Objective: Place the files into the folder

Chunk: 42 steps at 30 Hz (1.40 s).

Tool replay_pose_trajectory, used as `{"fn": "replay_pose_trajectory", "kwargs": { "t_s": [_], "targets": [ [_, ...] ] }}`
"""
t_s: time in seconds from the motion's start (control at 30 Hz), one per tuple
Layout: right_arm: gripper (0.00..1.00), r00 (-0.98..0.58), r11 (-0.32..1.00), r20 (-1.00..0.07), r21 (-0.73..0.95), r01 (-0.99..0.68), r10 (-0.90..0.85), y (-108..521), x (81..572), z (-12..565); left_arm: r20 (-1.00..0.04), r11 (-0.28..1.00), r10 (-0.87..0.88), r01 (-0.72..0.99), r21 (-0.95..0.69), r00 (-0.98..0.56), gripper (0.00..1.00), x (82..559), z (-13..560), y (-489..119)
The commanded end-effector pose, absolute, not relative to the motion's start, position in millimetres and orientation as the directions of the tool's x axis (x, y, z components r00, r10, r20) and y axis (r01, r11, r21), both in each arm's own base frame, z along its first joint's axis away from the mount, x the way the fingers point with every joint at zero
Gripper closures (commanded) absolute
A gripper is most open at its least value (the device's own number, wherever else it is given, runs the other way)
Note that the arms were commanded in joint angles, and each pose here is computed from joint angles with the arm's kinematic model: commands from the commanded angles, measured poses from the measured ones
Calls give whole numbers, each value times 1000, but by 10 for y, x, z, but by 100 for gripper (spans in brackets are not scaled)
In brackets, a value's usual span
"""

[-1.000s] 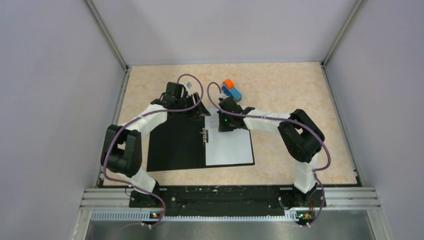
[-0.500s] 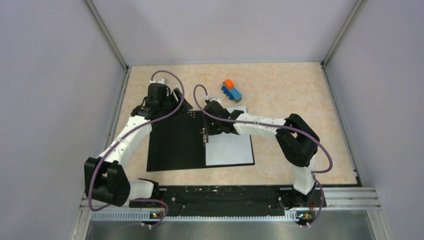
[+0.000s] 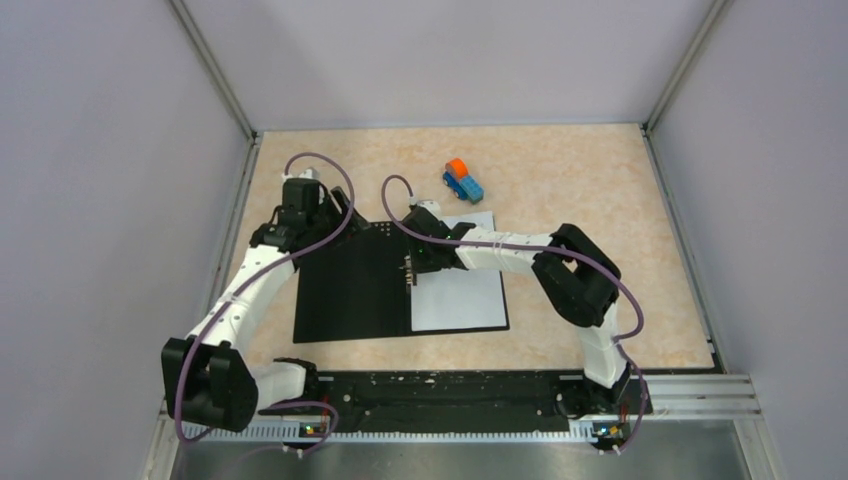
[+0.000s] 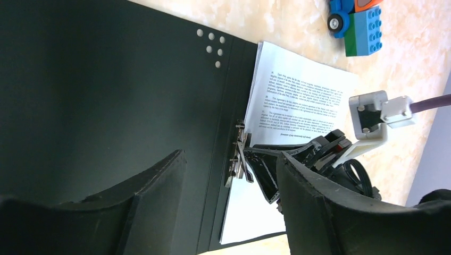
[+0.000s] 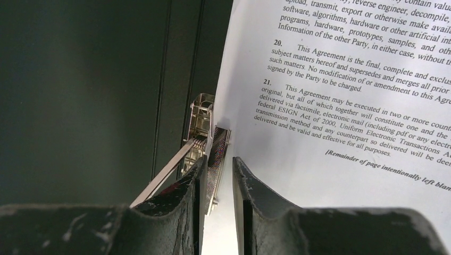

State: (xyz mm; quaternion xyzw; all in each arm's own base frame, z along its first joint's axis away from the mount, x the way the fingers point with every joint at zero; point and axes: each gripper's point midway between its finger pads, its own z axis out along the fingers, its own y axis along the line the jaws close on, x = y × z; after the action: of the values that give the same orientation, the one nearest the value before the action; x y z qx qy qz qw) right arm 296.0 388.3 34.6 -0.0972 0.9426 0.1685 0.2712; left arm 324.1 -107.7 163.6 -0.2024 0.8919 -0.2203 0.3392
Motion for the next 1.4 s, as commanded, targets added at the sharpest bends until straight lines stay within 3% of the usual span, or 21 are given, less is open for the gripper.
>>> {"fn": "replay_pose_trajectory", "kwargs": {
  "t_s": [0.0,0.43,0.57,0.73,1.37],
  "targets": [
    [76,-817,923,-572,272,-271,-71,4011,3023,452,-557,822,-519,-199,-534,-649,32,3257,1770,-992],
    [77,-817,941,-561,188,-281,-132,3921,2990,282,-552,820,-539,-247,-517,-636,32,3221,1676,-880],
    [86,-815,945,-561,165,-281,-145,3861,2980,259,-551,820,-543,-260,-509,-634,32,3214,1653,-855],
    [87,-813,949,-557,133,-287,-168,3772,2961,206,-534,824,-535,-267,-499,-654,32,3197,1573,-863],
    [88,-818,935,-552,180,-307,-162,3058,2995,114,-364,786,-560,-338,-518,-744,32,2948,977,-1197]
  ]
}}
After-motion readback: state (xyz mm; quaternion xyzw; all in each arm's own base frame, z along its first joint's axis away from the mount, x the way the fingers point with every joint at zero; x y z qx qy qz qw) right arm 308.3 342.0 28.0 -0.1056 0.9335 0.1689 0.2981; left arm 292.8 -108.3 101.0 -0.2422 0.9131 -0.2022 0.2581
